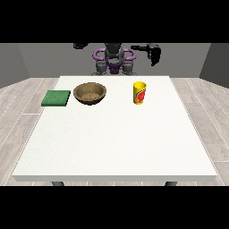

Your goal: Pick the cup and pour the ball into the bowl, then pick the bowl and place it on the pad

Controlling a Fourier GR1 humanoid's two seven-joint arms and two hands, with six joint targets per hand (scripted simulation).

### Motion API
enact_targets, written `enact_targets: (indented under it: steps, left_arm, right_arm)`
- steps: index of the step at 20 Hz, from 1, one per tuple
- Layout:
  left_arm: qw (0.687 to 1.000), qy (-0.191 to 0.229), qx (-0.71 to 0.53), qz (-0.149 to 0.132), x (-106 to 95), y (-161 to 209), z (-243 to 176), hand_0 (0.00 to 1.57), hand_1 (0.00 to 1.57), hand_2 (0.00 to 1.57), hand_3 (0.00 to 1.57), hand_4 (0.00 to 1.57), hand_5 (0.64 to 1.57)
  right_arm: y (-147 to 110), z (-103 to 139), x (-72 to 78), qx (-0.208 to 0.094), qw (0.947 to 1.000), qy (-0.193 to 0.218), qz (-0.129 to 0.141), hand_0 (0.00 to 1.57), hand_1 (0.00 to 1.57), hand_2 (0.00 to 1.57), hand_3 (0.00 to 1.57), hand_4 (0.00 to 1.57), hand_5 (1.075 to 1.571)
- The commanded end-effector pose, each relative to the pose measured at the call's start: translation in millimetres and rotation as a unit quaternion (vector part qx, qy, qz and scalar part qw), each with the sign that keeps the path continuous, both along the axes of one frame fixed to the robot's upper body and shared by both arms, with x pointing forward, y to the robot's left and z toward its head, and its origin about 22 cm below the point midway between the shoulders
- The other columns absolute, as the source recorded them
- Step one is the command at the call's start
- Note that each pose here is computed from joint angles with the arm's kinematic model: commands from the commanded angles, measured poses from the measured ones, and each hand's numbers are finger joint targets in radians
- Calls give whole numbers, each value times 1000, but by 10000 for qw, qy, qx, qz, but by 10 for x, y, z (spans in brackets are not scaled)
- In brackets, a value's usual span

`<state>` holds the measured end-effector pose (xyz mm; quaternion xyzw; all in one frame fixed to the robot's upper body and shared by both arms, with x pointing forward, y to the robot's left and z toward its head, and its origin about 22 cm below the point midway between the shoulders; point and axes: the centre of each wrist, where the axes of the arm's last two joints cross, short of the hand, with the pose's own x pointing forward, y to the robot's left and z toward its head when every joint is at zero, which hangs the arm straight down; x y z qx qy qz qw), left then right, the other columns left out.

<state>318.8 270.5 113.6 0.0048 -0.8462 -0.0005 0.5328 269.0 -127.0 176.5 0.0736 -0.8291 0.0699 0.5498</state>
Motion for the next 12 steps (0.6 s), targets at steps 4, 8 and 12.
enact_targets:
  steps: [4,8,12]
  left_arm:
    - [9999,102,-56,57,-80,74,-786,0,0,0,0,0,1405]
    - [9990,443,67,-34,54,133,-1024,0,0,0,0,0,1407]
    - [9995,91,-15,288,52,280,-1244,0,0,0,0,0,1425]
  right_arm:
    - [-427,121,65,51,9997,-118,-226,0,0,0,0,0,1568]
    - [-415,181,53,26,9996,-33,-263,0,0,0,0,0,1568]
    - [-626,209,-14,97,9993,-355,22,0,0,0,0,0,1568]
